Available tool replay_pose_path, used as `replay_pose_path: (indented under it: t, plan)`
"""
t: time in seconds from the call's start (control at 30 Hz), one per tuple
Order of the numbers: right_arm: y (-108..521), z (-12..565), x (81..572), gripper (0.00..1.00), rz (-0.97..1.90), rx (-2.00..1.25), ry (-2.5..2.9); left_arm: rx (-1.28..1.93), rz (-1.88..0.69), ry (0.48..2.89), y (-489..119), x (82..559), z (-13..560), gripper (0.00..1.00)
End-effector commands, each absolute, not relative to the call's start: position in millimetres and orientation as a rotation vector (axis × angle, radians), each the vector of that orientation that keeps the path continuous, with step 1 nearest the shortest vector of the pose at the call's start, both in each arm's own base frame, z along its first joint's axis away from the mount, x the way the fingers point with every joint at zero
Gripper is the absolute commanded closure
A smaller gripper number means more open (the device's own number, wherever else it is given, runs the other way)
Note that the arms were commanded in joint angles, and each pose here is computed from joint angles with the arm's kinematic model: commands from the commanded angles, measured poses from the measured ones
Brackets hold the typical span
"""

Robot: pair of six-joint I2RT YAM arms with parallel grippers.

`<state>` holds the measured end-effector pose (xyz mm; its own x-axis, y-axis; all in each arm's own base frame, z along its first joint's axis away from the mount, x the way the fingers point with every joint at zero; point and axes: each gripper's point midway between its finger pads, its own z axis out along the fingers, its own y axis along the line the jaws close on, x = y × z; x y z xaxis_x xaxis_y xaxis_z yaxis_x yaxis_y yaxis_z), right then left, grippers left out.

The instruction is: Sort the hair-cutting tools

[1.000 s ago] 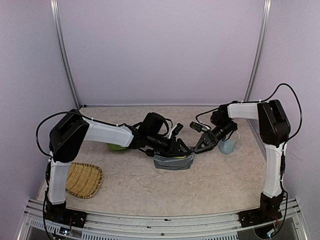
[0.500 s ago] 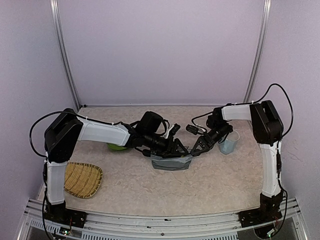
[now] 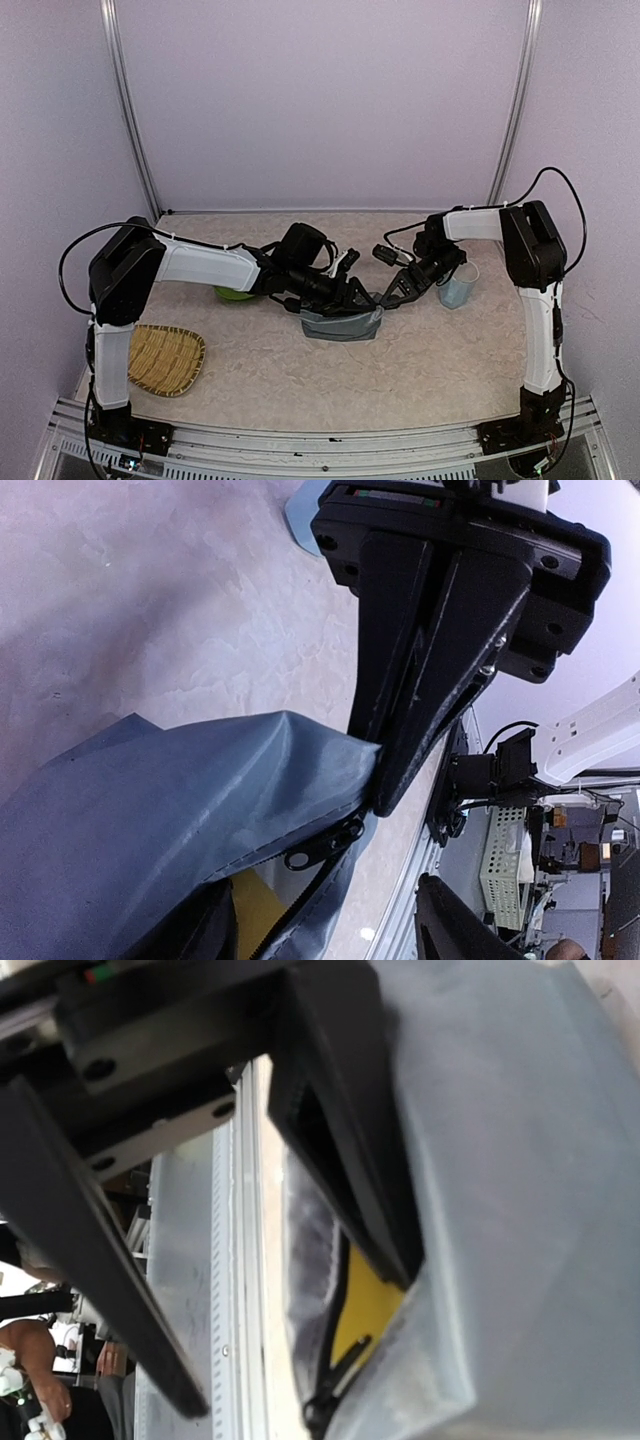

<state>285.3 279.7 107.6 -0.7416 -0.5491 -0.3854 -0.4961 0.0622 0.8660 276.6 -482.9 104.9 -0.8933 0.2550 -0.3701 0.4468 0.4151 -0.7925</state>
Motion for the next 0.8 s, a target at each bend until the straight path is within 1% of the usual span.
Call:
replay_pose_path:
  t: [0.0, 0.13, 0.33, 0.5, 0.57, 0.77]
  plan:
    - [285.0, 118.6, 284.1, 0.99, -1.861, 1.108, -2.227, 0.609, -1.555, 2.486, -490.6, 273.8, 97.1, 0.42]
    - [284.0, 113.8, 283.4, 0.99, -1.840, 1.102, -2.238, 0.620, -1.635, 2.427, -496.7, 272.5, 111.5, 0.47]
    - [284.3, 112.7, 284.6, 0.99, -1.834, 1.098, -2.240, 0.609, -1.677, 2.391, -501.0, 274.5, 119.2, 0.57]
    - [283.9, 112.2, 284.1, 0.99, -1.831, 1.098, -2.242, 0.593, -1.685, 2.383, -500.5, 276.1, 119.1, 0.65]
    - [283.8, 112.3, 283.8, 0.99, -1.830, 1.100, -2.242, 0.589, -1.692, 2.376, -500.2, 276.8, 120.1, 0.71]
    - [283.9, 112.0, 284.2, 0.99, -1.830, 1.101, -2.242, 0.568, -1.696, 2.386, -499.8, 279.2, 115.8, 0.74]
